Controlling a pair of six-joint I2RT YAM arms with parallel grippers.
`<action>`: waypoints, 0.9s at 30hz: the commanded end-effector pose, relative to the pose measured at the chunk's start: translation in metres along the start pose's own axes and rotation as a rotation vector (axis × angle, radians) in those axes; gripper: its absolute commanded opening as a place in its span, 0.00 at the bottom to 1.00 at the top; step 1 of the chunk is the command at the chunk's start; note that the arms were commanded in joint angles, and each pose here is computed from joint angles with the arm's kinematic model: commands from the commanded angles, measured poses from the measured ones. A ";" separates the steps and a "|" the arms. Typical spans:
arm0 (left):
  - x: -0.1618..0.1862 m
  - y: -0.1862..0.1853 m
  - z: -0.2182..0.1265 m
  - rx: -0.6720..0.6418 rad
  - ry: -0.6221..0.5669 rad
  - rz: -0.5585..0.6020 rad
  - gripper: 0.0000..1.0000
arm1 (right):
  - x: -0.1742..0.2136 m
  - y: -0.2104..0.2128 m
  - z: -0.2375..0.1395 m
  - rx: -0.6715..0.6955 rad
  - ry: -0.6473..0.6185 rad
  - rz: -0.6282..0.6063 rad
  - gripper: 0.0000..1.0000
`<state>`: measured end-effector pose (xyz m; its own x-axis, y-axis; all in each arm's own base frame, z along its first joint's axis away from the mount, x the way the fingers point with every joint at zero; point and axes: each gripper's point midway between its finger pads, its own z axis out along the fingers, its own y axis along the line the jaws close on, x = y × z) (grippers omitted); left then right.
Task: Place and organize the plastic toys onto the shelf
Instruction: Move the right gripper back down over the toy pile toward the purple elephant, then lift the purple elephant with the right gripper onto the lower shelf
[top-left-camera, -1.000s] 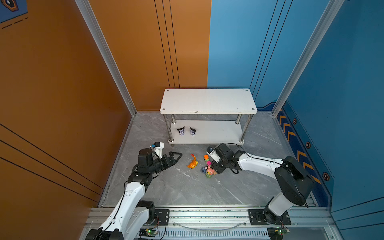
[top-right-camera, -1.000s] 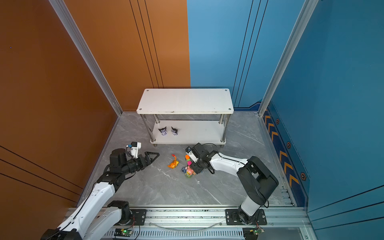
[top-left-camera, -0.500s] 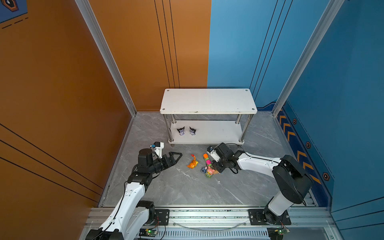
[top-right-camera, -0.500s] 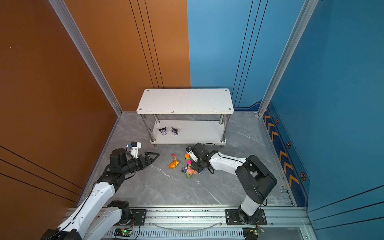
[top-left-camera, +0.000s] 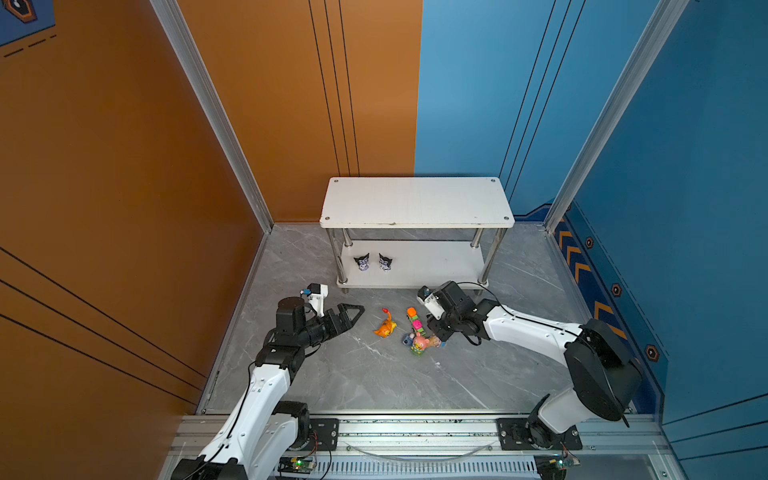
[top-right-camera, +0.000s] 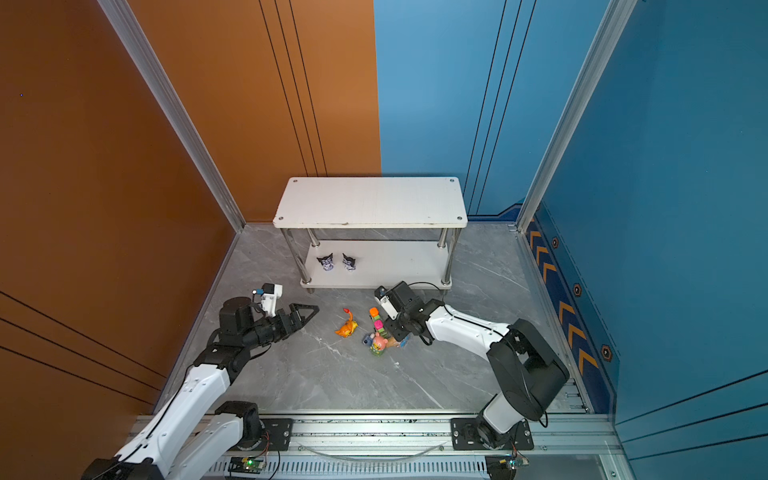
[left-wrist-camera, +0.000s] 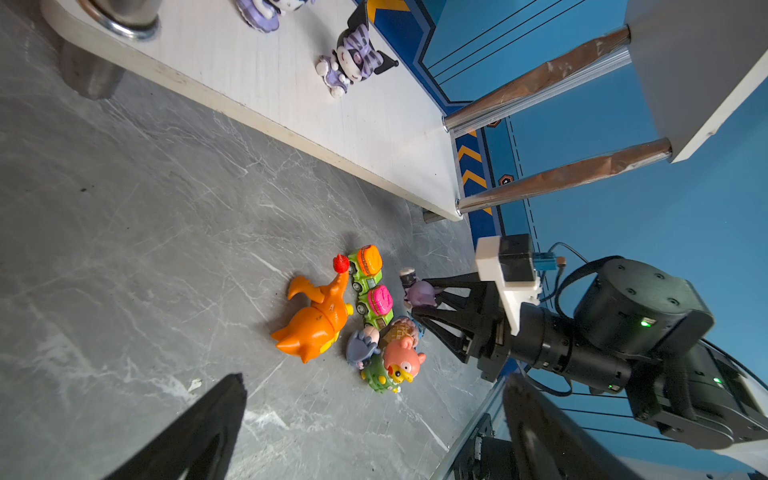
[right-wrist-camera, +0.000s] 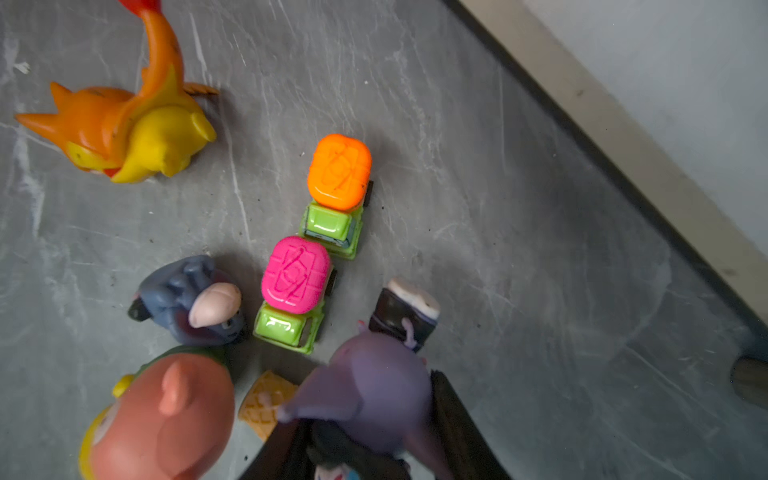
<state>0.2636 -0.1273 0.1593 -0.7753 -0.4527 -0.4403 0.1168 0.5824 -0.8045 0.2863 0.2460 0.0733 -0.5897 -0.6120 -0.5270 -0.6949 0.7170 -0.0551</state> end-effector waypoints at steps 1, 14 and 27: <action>-0.003 -0.003 -0.001 0.001 -0.017 0.031 0.98 | -0.010 -0.007 -0.023 0.029 -0.018 -0.004 0.38; -0.003 -0.004 -0.002 0.007 -0.023 0.032 0.98 | -0.074 -0.035 -0.042 0.060 -0.123 -0.002 0.39; -0.005 -0.004 -0.002 0.004 -0.025 0.036 0.98 | -0.125 -0.067 0.018 0.123 -0.054 -0.038 0.38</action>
<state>0.2631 -0.1272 0.1625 -0.7695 -0.4535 -0.4497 0.1267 0.5817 -0.8035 0.4042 0.2846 0.1247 -0.5427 -0.6013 -0.5865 -0.6616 0.7362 -0.1425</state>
